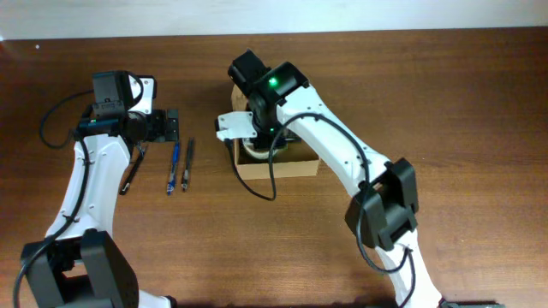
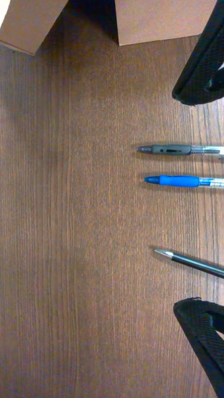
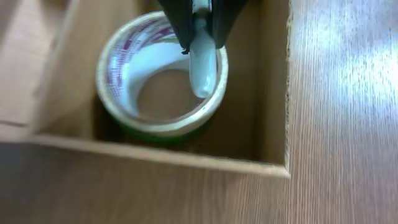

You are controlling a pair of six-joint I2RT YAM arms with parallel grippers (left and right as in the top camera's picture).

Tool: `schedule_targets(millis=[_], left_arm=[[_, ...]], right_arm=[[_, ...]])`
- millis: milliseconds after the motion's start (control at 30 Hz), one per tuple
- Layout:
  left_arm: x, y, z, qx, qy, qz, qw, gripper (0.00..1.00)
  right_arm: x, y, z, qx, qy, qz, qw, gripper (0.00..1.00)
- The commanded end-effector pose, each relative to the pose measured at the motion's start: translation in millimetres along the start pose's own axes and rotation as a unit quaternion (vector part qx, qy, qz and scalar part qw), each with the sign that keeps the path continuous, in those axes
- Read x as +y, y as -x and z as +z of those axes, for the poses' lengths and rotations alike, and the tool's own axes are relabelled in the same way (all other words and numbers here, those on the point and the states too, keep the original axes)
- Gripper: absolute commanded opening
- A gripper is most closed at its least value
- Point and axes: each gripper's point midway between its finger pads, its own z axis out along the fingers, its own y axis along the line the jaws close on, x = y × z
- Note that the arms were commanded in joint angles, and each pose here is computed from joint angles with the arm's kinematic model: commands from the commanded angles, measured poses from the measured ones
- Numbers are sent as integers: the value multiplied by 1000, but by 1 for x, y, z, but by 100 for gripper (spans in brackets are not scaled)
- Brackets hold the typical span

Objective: Pack container
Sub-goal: 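Carry the black marker into the box and release it, then withdraw the right arm and swing the left gripper toward the pens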

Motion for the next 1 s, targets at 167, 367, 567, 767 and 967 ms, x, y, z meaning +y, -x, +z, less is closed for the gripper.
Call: schedule_targets(millis=[167,367,567,767,967], left_arm=[[2,5,-2,-6,1,8,1000,99],[2,5,-2,-6,1,8,1000,99],[2,5,-2,-6,1,8,1000,99],[2,5,-2,-6,1,8,1000,99],[-2,7,-2,-10,-9,8,1000,99]], right_arm=[[23,-6,30,11,65,31,997,4],[36,-9,29,16,93,35,995,10],[31,-5,16,10,79,63,995,46],[-22,8,-102,-67,-88,221,969,45],[-54,-58,-232,-157,-227,422,864,54]])
